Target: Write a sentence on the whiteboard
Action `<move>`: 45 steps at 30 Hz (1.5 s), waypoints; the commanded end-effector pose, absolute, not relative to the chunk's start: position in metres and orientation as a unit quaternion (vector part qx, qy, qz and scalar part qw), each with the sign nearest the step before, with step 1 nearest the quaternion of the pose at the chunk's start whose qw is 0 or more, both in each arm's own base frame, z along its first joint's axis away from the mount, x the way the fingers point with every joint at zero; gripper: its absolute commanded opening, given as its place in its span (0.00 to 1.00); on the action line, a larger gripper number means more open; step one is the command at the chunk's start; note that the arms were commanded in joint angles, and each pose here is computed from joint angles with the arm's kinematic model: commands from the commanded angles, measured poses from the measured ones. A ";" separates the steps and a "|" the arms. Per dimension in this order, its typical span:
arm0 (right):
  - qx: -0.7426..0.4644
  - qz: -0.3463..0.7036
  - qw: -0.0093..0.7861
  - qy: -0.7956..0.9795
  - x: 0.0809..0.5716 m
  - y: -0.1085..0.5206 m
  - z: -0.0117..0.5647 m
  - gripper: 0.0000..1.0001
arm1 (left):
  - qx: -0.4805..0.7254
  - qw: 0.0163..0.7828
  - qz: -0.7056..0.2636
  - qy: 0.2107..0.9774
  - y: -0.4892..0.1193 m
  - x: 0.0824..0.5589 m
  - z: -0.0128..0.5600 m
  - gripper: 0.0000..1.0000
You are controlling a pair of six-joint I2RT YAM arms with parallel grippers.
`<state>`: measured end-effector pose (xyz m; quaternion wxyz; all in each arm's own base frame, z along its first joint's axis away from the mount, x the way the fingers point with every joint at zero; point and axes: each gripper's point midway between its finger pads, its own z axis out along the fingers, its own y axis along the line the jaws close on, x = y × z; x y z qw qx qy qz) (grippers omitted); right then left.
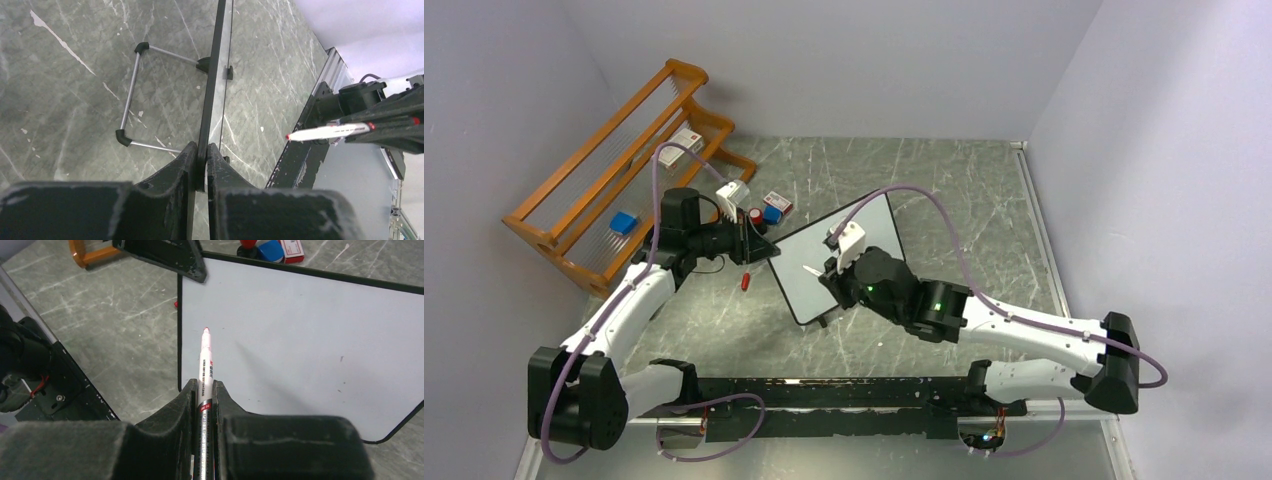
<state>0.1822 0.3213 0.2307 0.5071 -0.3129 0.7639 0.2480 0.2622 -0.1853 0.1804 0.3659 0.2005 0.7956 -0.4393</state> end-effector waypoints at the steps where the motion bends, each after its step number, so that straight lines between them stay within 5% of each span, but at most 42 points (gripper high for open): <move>1: -0.308 0.215 0.535 0.757 0.181 0.329 0.243 0.00 | 0.210 0.387 -0.416 0.796 -0.177 0.269 0.184 0.14; 6: -0.304 0.155 0.550 0.762 0.176 0.341 0.240 0.00 | 0.197 0.387 -0.416 0.799 -0.176 0.265 0.181 0.05; 45: -0.316 0.083 0.517 0.791 0.186 0.393 0.225 0.00 | 0.185 0.393 -0.413 0.801 -0.175 0.262 0.181 0.05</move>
